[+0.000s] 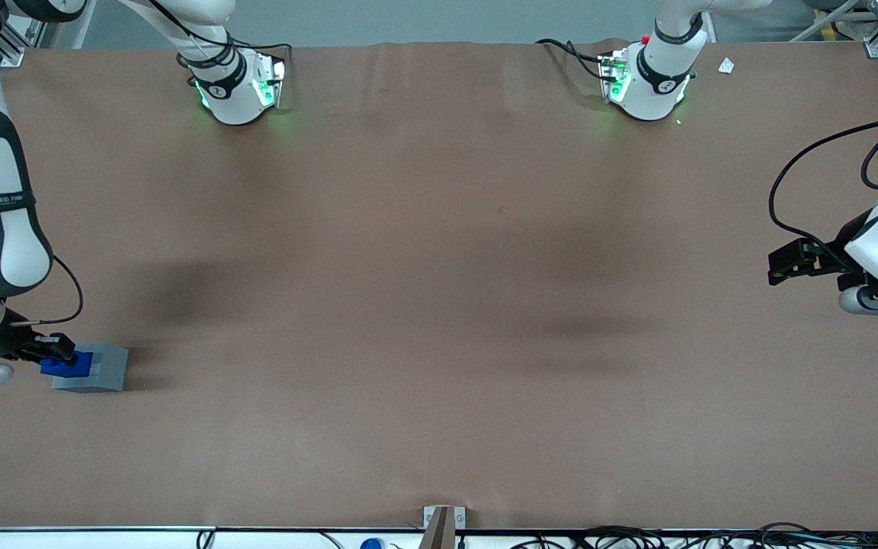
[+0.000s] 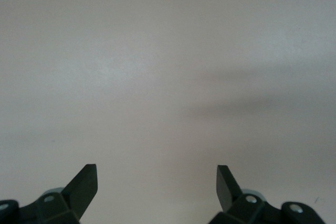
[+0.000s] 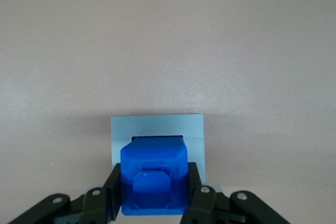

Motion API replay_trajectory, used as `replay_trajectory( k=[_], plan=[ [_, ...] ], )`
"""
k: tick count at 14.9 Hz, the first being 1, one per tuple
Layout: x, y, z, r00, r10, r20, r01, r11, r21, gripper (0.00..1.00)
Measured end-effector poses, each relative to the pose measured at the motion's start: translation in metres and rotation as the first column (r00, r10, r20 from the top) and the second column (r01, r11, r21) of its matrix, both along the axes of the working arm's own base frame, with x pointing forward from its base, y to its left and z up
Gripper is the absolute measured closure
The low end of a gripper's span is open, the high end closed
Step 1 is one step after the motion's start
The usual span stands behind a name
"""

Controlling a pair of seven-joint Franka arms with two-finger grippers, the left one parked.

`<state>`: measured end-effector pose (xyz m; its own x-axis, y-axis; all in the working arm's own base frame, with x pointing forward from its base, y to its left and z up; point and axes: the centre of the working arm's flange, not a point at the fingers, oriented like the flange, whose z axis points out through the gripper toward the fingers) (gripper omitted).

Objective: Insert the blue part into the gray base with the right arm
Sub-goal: 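Press the blue block down into the gray base, then open the right gripper to release the blue block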

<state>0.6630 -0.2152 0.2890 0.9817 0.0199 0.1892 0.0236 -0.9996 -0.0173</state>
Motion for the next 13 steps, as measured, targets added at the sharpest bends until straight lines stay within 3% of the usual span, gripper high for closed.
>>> replay_trajectory(
  k=[9, 11, 13],
  plan=[
    [0.003, 0.0, -0.002, 1.0, 0.0, 0.014, 0.0, 1.0, -0.004, 0.47],
    [0.003, 0.0, 0.001, 1.0, 0.003, -0.002, -0.003, 1.0, 0.003, 0.33],
    [0.006, 0.001, 0.012, 0.999, 0.014, -0.047, -0.013, 1.0, 0.026, 0.16]
  ],
)
